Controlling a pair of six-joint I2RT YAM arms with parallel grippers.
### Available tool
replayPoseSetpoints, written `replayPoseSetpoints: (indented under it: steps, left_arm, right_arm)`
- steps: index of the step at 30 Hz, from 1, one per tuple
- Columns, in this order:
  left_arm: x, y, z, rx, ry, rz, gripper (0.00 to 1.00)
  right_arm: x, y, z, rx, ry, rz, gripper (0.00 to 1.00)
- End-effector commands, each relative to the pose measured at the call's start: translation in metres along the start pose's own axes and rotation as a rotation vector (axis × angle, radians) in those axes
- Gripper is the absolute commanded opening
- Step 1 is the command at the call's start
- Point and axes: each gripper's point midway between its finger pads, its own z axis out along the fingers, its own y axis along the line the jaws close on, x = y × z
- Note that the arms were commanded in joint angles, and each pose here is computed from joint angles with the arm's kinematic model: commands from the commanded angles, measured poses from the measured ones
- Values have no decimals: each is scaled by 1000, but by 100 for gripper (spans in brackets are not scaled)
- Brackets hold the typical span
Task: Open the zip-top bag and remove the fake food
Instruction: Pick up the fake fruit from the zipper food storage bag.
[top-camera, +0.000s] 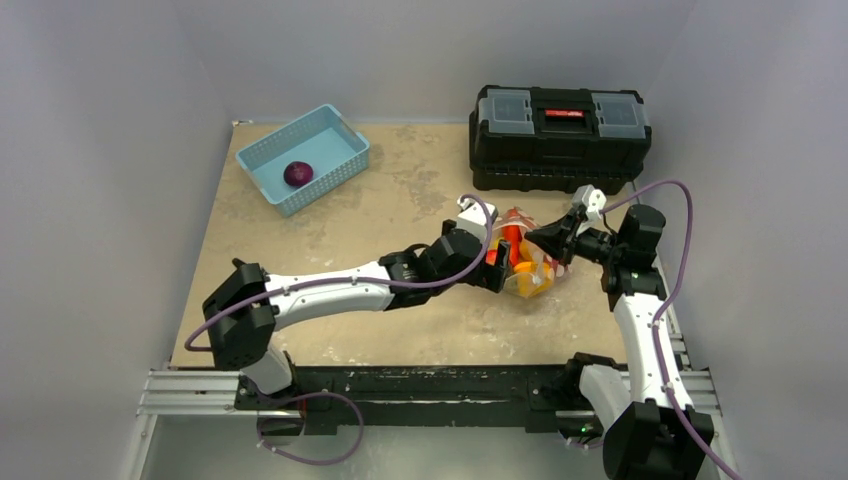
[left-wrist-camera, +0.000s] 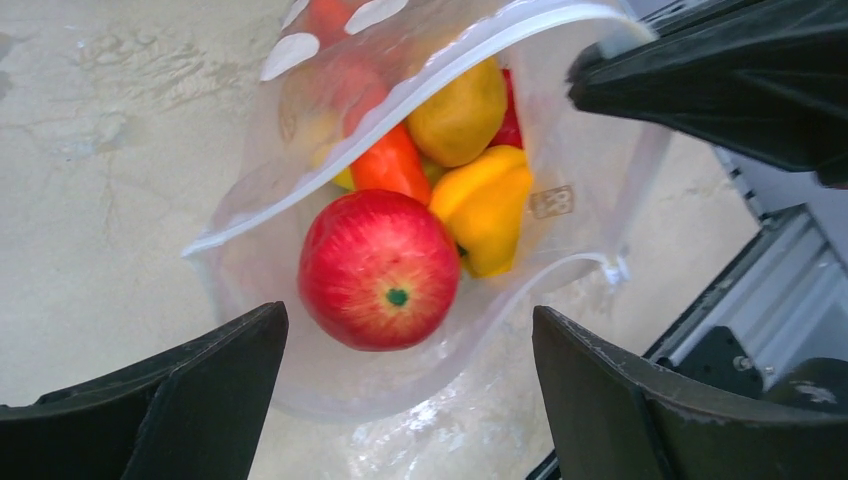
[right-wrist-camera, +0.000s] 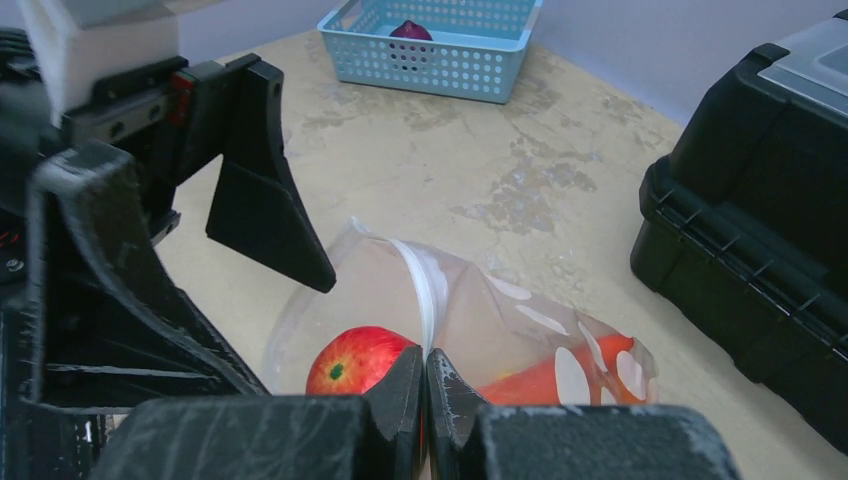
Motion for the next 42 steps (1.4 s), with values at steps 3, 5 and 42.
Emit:
replayPoseSetpoints:
  steps: [3, 5, 42]
  left_arm:
    - [0, 12, 12, -60, 77, 138, 92]
    - [1, 14, 17, -65, 89, 153, 92]
    - [26, 43, 80, -199, 74, 188, 73]
  right_arm:
    - [-12, 1, -1, 3, -25, -49, 0]
    - [-12, 1, -2, 3, -25, -48, 0]
    - [-10, 2, -1, -7, -25, -41, 0]
